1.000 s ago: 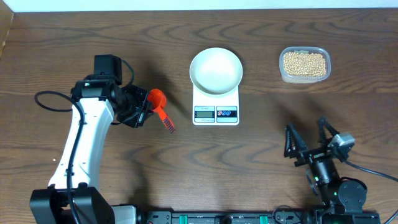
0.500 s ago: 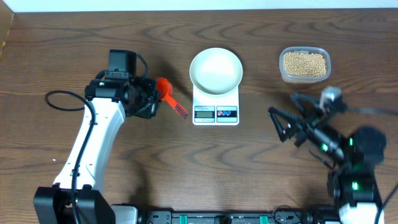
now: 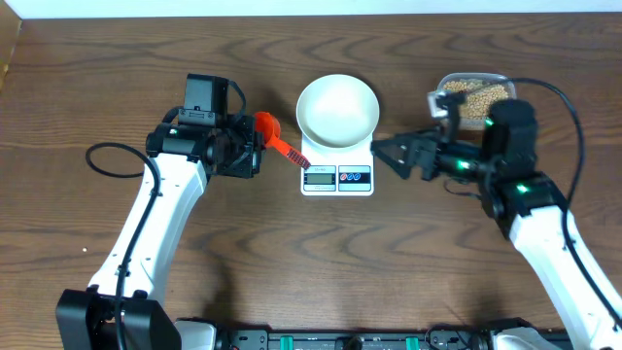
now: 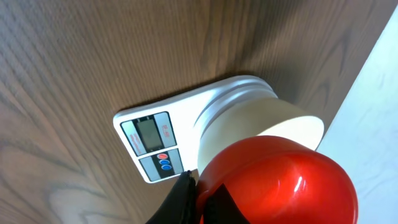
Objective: Scoop item into bowl and weigh 50g on scale
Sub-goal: 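Move the right gripper to the scoop and grasp its handle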
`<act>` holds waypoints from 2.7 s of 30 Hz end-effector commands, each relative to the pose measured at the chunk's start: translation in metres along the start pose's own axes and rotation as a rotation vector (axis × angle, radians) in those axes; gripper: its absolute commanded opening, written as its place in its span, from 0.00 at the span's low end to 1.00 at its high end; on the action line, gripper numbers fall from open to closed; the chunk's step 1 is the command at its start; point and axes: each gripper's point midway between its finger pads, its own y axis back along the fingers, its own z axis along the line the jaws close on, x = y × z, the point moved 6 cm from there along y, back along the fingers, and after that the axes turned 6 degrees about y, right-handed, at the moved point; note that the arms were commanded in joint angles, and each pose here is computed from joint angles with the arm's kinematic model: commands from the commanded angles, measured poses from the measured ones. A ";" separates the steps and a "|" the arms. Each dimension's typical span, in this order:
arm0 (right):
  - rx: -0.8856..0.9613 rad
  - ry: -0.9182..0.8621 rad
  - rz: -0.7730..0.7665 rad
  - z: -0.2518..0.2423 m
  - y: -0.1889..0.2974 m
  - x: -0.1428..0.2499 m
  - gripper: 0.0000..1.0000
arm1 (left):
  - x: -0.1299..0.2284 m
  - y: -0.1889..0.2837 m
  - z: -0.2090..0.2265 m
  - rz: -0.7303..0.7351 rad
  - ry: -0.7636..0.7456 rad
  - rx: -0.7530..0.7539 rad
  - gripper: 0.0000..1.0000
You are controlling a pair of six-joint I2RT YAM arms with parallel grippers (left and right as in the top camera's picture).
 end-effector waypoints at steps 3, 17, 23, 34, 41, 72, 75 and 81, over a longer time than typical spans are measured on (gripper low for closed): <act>0.184 0.025 -0.036 0.005 -0.009 -0.019 0.99 | 0.001 0.004 -0.004 -0.007 0.053 0.019 0.07; 0.121 0.042 -0.044 0.023 -0.022 -0.020 0.99 | 0.010 0.002 -0.003 0.006 0.035 0.016 0.07; 0.038 0.044 -0.019 0.051 -0.050 -0.010 0.72 | 0.023 0.000 -0.013 0.037 0.022 0.077 0.07; 0.111 0.014 -0.056 0.072 -0.076 0.005 0.61 | 0.030 -0.001 -0.012 0.055 0.109 0.072 0.07; 0.114 0.029 -0.047 0.076 -0.087 0.011 0.51 | 0.039 -0.001 -0.009 0.131 0.116 0.038 0.07; 0.092 -0.029 -0.018 0.078 -0.104 0.022 0.16 | 0.038 -0.001 0.005 0.135 0.129 -0.037 0.07; 0.095 -0.043 -0.008 0.075 -0.108 0.024 0.15 | 0.038 -0.001 0.005 0.135 0.128 -0.037 0.07; 0.090 -0.045 -0.010 0.075 -0.109 0.024 0.14 | 0.038 -0.001 0.006 0.134 0.130 -0.040 0.07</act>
